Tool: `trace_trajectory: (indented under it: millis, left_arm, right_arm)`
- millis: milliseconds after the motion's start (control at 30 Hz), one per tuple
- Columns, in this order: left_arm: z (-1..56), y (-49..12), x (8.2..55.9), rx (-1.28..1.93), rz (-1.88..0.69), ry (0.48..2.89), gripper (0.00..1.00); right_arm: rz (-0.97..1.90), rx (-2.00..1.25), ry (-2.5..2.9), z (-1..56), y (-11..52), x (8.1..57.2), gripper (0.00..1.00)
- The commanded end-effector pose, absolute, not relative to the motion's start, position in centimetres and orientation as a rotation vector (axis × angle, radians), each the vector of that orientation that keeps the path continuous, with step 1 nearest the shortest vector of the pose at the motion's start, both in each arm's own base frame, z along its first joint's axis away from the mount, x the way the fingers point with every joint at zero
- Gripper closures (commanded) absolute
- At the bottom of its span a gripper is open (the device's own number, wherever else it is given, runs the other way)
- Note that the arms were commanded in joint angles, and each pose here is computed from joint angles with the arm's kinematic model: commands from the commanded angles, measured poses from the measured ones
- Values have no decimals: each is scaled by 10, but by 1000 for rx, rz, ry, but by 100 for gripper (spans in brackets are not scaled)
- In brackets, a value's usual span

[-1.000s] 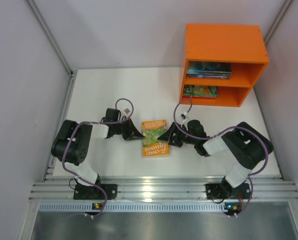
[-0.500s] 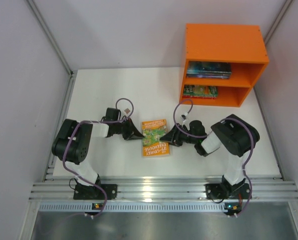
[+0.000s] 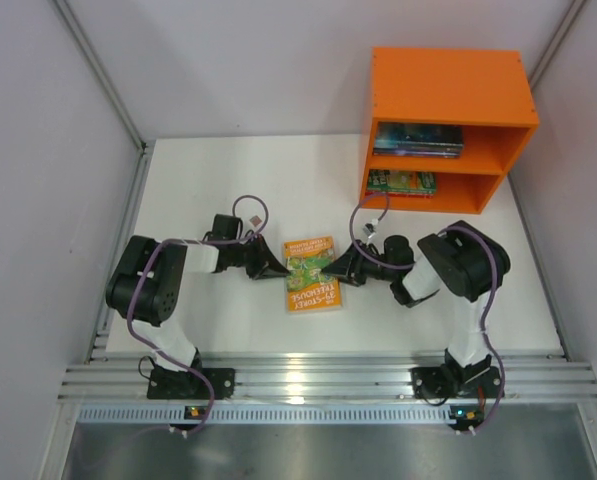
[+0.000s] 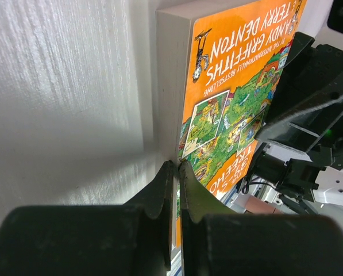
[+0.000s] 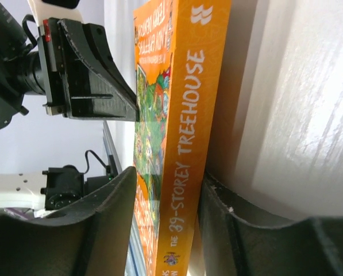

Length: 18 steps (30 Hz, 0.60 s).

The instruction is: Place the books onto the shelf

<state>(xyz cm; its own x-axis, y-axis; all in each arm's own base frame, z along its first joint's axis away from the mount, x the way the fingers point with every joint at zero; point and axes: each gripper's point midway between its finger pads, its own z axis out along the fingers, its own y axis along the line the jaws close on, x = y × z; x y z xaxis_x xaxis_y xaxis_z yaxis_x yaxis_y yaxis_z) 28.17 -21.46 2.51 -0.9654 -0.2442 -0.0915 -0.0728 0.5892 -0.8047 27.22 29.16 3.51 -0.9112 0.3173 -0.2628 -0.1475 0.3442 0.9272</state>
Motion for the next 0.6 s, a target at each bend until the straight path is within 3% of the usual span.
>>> trace_trajectory:
  millis: [0, 100, 233, 267, 500, 567]
  left_arm:
    - [-49, -166, 271, -390, -831, 2798, 98]
    - [-42, -170, 271, -361, -874, 2782, 95]
    - [-20, -177, 271, -305, -947, 2734, 87]
    - [-13, -179, 274, -290, -969, 2717, 80]
    - [57, -202, 276, -204, -1209, 2566, 49]
    - [76, -203, 275, -170, -1225, 2509, 45]
  right_arm:
    - [1599, 120, 2173, 36, 291, 280, 60]
    - [1646, 100, 2135, 45, 291, 273, 71]
    - [1694, 112, 2117, 53, 284, 257, 94]
    - [1698, 120, 2098, 56, 278, 250, 99]
    - [1633, 369, 2006, 77, 225, 245, 100]
    - [1616, 401, 1944, 92, 208, 244, 100]
